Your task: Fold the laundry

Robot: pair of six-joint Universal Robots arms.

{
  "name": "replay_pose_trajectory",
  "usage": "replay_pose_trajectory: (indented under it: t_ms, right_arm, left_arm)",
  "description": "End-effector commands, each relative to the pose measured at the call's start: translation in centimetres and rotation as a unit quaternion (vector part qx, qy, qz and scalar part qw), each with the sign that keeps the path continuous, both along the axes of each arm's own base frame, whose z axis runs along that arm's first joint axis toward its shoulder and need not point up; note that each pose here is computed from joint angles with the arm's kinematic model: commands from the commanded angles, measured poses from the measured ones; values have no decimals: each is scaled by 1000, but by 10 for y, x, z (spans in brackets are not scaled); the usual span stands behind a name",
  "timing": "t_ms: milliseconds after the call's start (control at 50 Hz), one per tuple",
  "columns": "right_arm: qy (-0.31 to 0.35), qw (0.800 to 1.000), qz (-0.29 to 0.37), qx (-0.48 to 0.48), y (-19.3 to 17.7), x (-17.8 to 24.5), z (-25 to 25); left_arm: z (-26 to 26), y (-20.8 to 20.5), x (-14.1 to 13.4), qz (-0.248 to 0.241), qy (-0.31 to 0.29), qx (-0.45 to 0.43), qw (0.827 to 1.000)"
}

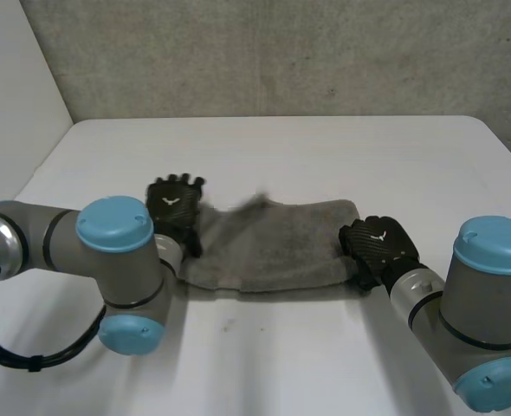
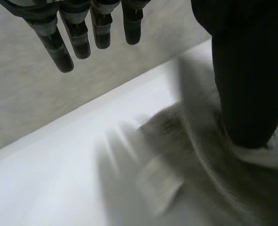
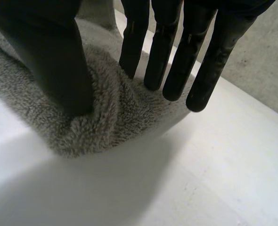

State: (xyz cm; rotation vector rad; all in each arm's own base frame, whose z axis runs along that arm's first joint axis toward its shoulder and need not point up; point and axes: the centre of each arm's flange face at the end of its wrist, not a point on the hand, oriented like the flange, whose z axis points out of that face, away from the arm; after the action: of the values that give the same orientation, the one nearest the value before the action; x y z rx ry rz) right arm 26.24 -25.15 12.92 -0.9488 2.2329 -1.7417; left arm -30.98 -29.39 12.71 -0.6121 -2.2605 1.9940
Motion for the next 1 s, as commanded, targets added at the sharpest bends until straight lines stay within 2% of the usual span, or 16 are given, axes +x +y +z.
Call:
replay_pose_trajectory:
  t_ms: [20,160,300,420,460,520,560,720,800,840,860,880,900,940,960,1000]
  right_arm:
    - [39,998,12,-47,-3,0,-1]
    - [91,992,22,-79,-2,-3,0]
    - [117,985,30,-122,-10,1,12]
    - [162,960,63,-221,-20,21,46]
    - [152,941,135,-272,6,63,59]
    - [140,932,175,-284,18,83,59]
    - [118,916,253,-289,42,115,46]
    - [96,873,409,-249,96,154,-16]
    - [100,878,401,-242,94,157,-23]
    - [99,898,354,-243,84,154,-8]
    - [99,898,353,-243,84,154,-7]
    - [87,913,320,-239,78,152,7]
    - [87,913,320,-239,78,152,7]
    - [26,942,258,-215,72,144,42]
    - [25,942,258,-215,72,144,42]
    - [-63,958,218,-175,71,135,75]
  left_arm:
    - [4,14,15,31,-46,-3,998]
    - [20,46,1,-4,-21,-7,1000]
    - [48,58,5,-7,7,-27,1000]
    - [68,60,14,0,21,-45,999]
    - [69,59,18,6,21,-45,999]
    - [69,52,28,23,19,-44,999]
    - [72,49,36,35,22,-45,998]
    - [69,46,49,54,18,-39,998]
    - [68,46,51,57,22,-36,997]
    - [68,46,51,57,26,-35,997]
    - [69,45,50,57,29,-35,997]
    - [71,44,50,58,34,-38,997]
    - [71,44,50,58,34,-38,997]
    - [75,41,48,54,42,-43,997]
    - [75,41,48,54,42,-43,997]
    - [79,39,45,48,50,-48,996]
